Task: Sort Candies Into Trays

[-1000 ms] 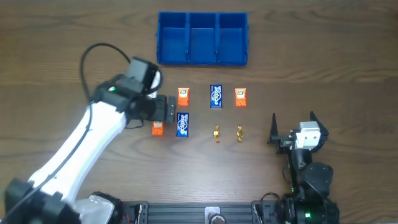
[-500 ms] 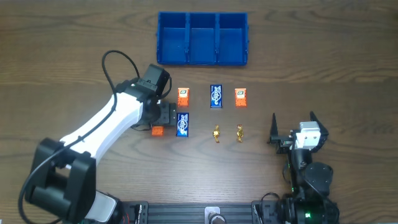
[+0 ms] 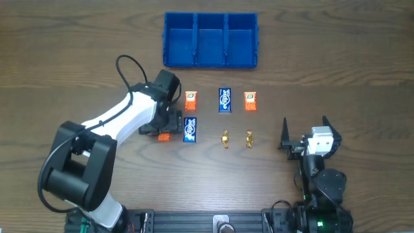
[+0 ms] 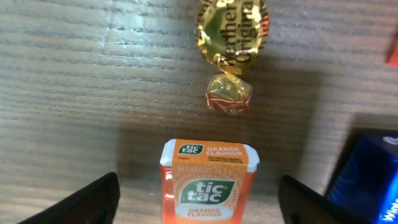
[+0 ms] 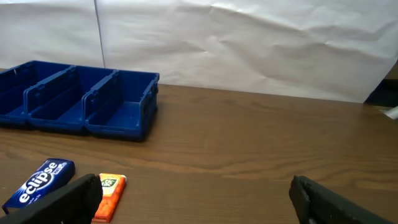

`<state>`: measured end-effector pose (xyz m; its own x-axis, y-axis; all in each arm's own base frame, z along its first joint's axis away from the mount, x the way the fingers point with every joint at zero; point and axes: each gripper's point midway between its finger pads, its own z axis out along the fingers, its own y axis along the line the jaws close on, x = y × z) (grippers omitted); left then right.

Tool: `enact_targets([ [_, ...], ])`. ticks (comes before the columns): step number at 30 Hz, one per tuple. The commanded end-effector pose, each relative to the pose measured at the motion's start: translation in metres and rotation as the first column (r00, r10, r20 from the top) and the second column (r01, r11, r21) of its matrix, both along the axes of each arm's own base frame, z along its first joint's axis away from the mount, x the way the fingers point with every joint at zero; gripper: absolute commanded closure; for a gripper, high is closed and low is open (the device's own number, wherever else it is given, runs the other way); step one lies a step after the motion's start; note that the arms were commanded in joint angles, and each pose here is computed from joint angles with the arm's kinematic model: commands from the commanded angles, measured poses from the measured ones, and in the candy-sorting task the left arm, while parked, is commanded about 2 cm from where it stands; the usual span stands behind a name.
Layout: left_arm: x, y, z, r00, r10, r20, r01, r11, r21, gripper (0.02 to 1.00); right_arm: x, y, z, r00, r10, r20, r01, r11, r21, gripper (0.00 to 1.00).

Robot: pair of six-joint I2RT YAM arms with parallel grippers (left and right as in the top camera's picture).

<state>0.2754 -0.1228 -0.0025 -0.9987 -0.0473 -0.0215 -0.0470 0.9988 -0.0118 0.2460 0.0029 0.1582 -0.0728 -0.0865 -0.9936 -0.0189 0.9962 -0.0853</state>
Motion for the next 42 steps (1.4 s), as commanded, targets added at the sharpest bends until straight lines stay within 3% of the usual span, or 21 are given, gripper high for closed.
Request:
enact_targets([
  [1, -0.009, 0.008, -0.014, 1.000, 0.016, -0.026, -0.015, 1.000, 0.023, 0.297, 0.000, -0.002, -0.002, 1.000, -0.012, -0.004, 0.012, 1.000, 0.002, 0.003],
  [9, -0.013, 0.009, -0.017, 0.999, 0.015, -0.033, -0.014, 1.000, 0.027, 0.621, 0.000, -0.002, -0.002, 1.000, -0.012, -0.004, 0.012, 1.000, 0.002, 0.003],
  [13, -0.009, 0.007, -0.016, 1.000, 0.020, -0.019, -0.019, 1.000, 0.016, 0.711, 0.000, -0.002, -0.002, 1.000, -0.012, -0.004, 0.012, 1.000, 0.002, 0.003],
  [17, 0.019, -0.005, 0.022, 0.995, 0.043, 0.096, -0.039, 0.998, -0.042, 0.726, 0.000, -0.002, -0.002, 1.000, -0.012, -0.004, 0.012, 1.000, 0.002, 0.003],
  [21, 0.064, -0.019, 0.096, 0.961, 0.059, 0.269, -0.035, 0.995, -0.092, 0.722, 0.000, -0.002, -0.002, 1.000, -0.012, -0.004, 0.012, 1.000, 0.002, 0.003],
  [25, 0.112, -0.027, 0.167, 0.914, 0.076, 0.398, -0.042, 0.995, -0.094, 0.733, 0.000, -0.002, -0.002, 1.000, -0.012, -0.004, 0.012, 1.000, 0.002, 0.003],
  [29, 0.160, -0.036, 0.210, 0.889, 0.057, 0.455, -0.020, 0.996, -0.086, 0.733, 0.000, -0.002, -0.002, 1.000, -0.012, -0.004, 0.012, 1.000, 0.002, 0.003],
  [34, 0.213, -0.043, 0.218, 0.880, 0.049, 0.472, -0.012, 0.997, -0.081, 0.711, 0.000, -0.002, -0.002, 1.000, -0.012, -0.004, 0.012, 1.000, 0.002, 0.003],
  [42, 0.266, -0.051, 0.164, 0.891, 0.038, 0.453, 0.014, 0.994, -0.111, 0.713, 0.000, -0.002, -0.002, 1.000, -0.012, -0.004, 0.012, 1.000, 0.002, 0.003],
])
